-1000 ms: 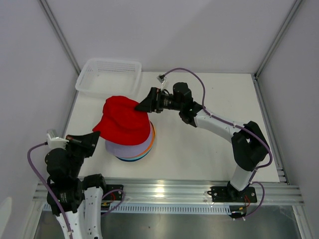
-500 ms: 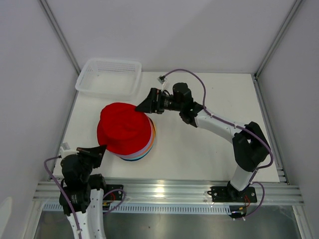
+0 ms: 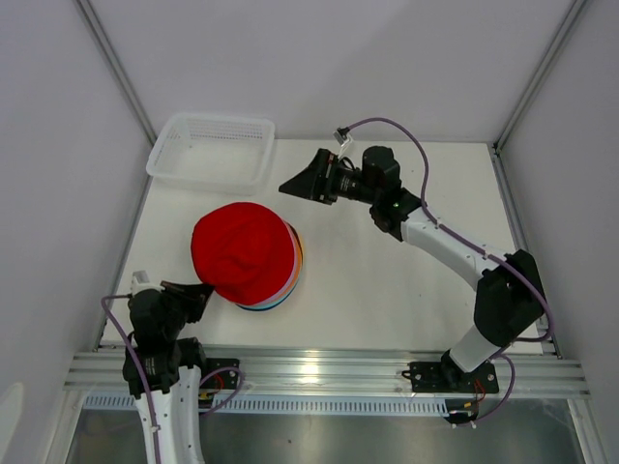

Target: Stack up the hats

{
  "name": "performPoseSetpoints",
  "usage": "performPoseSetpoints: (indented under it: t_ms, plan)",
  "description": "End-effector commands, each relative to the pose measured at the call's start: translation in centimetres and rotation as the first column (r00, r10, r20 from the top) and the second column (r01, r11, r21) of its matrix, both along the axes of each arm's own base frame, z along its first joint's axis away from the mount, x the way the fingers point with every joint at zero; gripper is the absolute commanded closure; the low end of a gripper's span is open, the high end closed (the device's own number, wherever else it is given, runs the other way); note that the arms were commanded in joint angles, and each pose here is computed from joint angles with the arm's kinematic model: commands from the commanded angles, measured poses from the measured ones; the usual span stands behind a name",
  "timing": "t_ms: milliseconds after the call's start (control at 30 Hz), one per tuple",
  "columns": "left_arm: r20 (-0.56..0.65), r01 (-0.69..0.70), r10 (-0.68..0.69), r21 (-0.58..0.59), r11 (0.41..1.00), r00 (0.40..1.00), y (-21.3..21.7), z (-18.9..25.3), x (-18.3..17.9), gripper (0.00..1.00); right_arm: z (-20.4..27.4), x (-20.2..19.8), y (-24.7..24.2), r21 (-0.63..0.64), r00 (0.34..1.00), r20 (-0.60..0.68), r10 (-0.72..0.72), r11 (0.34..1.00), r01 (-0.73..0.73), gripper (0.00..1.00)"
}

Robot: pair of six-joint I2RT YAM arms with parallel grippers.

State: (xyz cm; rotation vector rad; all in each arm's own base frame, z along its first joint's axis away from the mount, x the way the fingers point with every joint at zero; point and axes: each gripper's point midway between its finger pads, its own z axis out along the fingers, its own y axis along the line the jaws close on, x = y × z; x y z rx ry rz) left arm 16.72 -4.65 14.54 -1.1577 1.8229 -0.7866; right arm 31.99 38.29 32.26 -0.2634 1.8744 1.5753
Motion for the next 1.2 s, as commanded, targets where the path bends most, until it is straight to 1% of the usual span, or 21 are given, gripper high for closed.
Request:
performPoseSetpoints:
  t_ms: [0,67,200,333,467,667,733,800,833,867,967,1000,1033,1167]
  plan:
    - [-0.054,0.036,-0.035,0.018,0.999,0.998,-0.2,-1.7,-0.2,0.99,-3.1,-0.3,0.8,-0.007,0.996,-0.092,0.018,1.000,-0.018,0.08]
    - [-0.063,0.035,-0.034,0.029,0.999,0.997,0.0,-1.8,-0.2,0.99,-3.7,-0.5,1.4,-0.010,0.995,-0.097,0.039,0.999,-0.040,0.10]
    - [-0.129,0.047,-0.042,0.039,0.998,0.991,0.0,-2.7,-0.7,0.99,-4.9,-1.3,2.8,-0.020,0.991,-0.095,0.099,0.995,-0.101,0.15]
    - [-0.116,0.039,-0.033,0.048,0.998,0.993,0.2,-2.2,-0.6,0.99,-6.2,-2.1,3.8,-0.034,0.985,-0.094,0.143,0.989,-0.147,0.15]
    - [-0.146,0.049,-0.044,0.036,0.998,0.988,0.1,-2.7,-0.5,0.99,-6.7,-2.4,4.2,-0.027,0.980,-0.103,0.171,0.984,-0.175,0.17]
    - [-0.131,0.045,-0.039,0.044,0.998,0.991,0.3,-2.3,-0.1,0.99,-6.3,-2.5,4.4,-0.012,0.979,-0.083,0.188,0.982,-0.189,0.29]
    - [-0.130,0.044,-0.038,0.045,0.998,0.991,0.3,-2.2,0.0,0.99,-6.3,-2.5,4.4,-0.008,0.977,-0.090,0.192,0.981,-0.193,0.34]
    - [-0.124,0.043,-0.036,0.051,0.998,0.992,0.4,-2.0,0.0,0.99,-6.4,-2.5,4.5,-0.005,0.976,-0.093,0.196,0.980,-0.197,0.44]
    - [-0.124,0.042,-0.035,0.052,0.998,0.992,0.4,-2.0,0.0,0.99,-6.4,-2.5,4.5,-0.005,0.976,-0.092,0.197,0.980,-0.199,0.46]
    - [-0.120,0.040,-0.032,0.058,0.998,0.992,0.5,-1.9,0.1,0.99,-6.6,-2.5,4.5,-0.006,0.976,-0.096,0.197,0.980,-0.199,0.51]
    - [-0.119,0.039,-0.032,0.063,0.997,0.992,0.6,-1.7,0.1,0.99,-6.8,-2.5,4.6,-0.005,0.974,-0.102,0.203,0.979,-0.204,0.58]
    - [-0.120,0.041,-0.033,0.063,0.997,0.992,0.6,-1.7,0.1,0.99,-6.8,-2.5,4.6,-0.004,0.974,-0.102,0.204,0.979,-0.206,0.64]
    - [-0.115,0.040,-0.032,0.066,0.997,0.993,0.6,-1.5,0.2,0.99,-7.1,-2.6,4.7,-0.006,0.972,-0.106,0.208,0.978,-0.210,0.67]
    - [-0.108,0.038,-0.030,0.074,0.997,0.994,0.7,-1.2,0.3,0.99,-7.9,-2.8,4.8,-0.018,0.968,-0.125,0.216,0.975,-0.220,0.90]
